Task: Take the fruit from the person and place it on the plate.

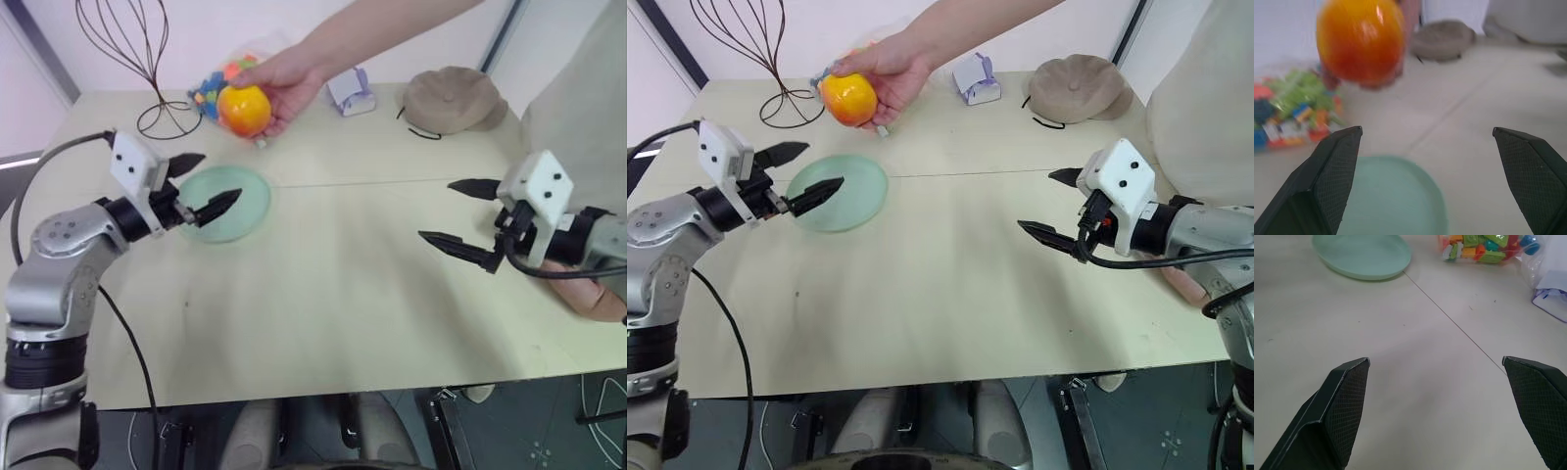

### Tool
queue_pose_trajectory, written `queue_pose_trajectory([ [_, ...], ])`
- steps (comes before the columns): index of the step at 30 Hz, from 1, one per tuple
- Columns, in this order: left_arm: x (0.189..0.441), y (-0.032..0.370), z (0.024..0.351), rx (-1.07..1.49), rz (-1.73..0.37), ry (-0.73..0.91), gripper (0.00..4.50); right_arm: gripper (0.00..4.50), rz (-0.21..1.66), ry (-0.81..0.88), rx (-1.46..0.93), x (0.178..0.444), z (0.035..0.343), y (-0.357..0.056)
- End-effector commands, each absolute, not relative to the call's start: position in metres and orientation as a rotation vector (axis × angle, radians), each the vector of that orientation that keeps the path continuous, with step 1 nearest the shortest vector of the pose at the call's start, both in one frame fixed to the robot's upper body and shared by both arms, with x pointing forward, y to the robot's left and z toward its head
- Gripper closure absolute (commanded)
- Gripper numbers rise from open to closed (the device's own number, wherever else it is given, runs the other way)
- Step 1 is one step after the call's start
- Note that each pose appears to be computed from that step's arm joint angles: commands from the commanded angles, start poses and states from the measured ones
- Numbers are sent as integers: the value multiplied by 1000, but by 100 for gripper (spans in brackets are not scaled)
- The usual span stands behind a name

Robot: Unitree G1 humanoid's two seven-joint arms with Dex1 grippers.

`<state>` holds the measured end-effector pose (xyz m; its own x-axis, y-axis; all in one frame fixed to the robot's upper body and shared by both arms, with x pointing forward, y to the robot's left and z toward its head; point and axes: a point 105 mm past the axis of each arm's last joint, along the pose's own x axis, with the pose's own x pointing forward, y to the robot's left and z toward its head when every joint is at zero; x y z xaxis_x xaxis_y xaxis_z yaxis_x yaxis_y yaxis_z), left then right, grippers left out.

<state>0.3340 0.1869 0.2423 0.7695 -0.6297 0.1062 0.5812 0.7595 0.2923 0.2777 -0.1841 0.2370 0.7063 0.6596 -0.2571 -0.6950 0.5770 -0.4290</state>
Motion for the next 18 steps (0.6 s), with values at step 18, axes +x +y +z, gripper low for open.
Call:
queue_pose_trajectory([
  [18, 384, 187, 280, 235, -483, -449, 0, 6, 777, 5, -567, 272, 255, -182],
])
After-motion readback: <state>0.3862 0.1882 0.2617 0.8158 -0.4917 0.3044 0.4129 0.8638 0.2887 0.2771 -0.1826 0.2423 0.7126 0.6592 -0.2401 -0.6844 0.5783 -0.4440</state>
